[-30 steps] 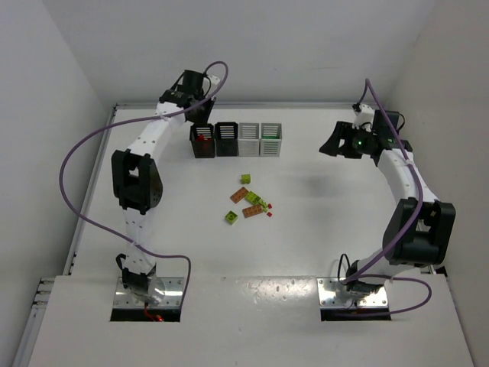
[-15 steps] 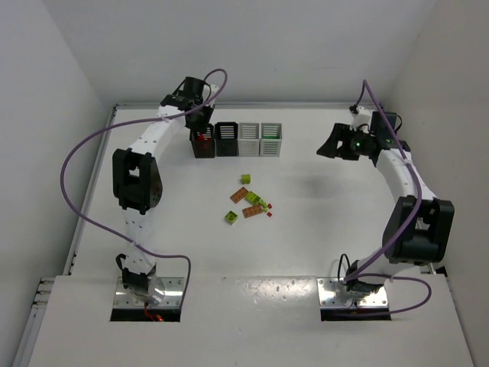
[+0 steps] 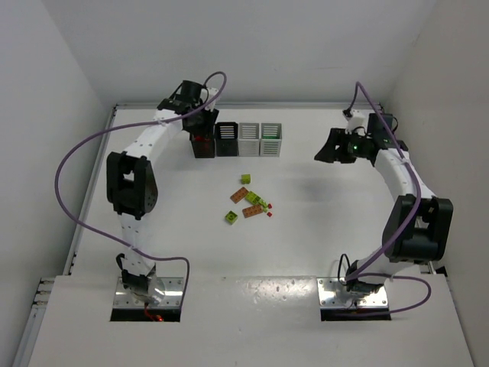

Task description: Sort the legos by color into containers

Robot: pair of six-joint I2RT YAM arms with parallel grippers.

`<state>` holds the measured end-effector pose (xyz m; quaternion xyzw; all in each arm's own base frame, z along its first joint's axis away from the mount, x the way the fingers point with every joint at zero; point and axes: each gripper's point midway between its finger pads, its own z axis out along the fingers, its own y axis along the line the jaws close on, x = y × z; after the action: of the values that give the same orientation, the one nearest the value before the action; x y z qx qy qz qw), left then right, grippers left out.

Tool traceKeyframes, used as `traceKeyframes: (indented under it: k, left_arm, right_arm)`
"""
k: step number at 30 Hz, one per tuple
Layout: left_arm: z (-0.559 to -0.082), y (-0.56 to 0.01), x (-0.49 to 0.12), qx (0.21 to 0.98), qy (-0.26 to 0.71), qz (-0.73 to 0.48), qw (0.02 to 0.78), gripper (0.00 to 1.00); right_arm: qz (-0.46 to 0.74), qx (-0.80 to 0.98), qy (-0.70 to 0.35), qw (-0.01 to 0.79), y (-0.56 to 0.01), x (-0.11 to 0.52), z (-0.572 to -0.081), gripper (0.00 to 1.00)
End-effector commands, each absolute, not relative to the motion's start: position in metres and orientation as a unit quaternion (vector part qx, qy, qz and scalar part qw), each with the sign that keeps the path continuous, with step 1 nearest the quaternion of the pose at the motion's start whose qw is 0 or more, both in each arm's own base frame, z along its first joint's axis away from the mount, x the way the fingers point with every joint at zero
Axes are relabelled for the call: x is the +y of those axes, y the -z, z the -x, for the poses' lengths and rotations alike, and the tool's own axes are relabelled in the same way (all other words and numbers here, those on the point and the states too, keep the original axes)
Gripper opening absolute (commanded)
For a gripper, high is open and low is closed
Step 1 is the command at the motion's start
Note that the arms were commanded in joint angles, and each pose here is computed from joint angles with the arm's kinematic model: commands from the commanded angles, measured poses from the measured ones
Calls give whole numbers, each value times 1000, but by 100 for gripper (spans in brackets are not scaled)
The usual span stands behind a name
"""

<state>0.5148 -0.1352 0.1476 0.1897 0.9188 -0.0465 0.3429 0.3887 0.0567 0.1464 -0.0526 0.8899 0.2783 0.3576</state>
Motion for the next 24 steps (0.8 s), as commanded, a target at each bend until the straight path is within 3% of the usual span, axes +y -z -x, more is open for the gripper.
traceKeyframes:
  k: [1, 2, 4, 8, 14, 24]
  left_arm:
    - [-487, -217, -161, 870, 98, -247, 415, 51]
    - [-471, -202, -162, 873, 99, -256, 403, 51]
    - [-457, -235, -165, 844, 118, -264, 452, 51]
    - [-431, -238, -156, 844, 145, -241, 456, 51]
    - [-414, -247, -144, 847, 151, -216, 462, 51]
    - [-400, -266, -121, 843, 117, -204, 484, 51]
  right_arm:
    - [139, 885, -328, 299, -129, 88, -353, 62]
    - [172, 886, -335, 272, -119, 98, -334, 60]
    - [212, 883, -329, 260, -113, 108, -316, 58]
    - [306, 872, -299, 235, -92, 136, -282, 58]
    - [337, 879, -261, 215, -74, 164, -284, 47]
    - [332, 905, -170, 204, -41, 194, -296, 47]
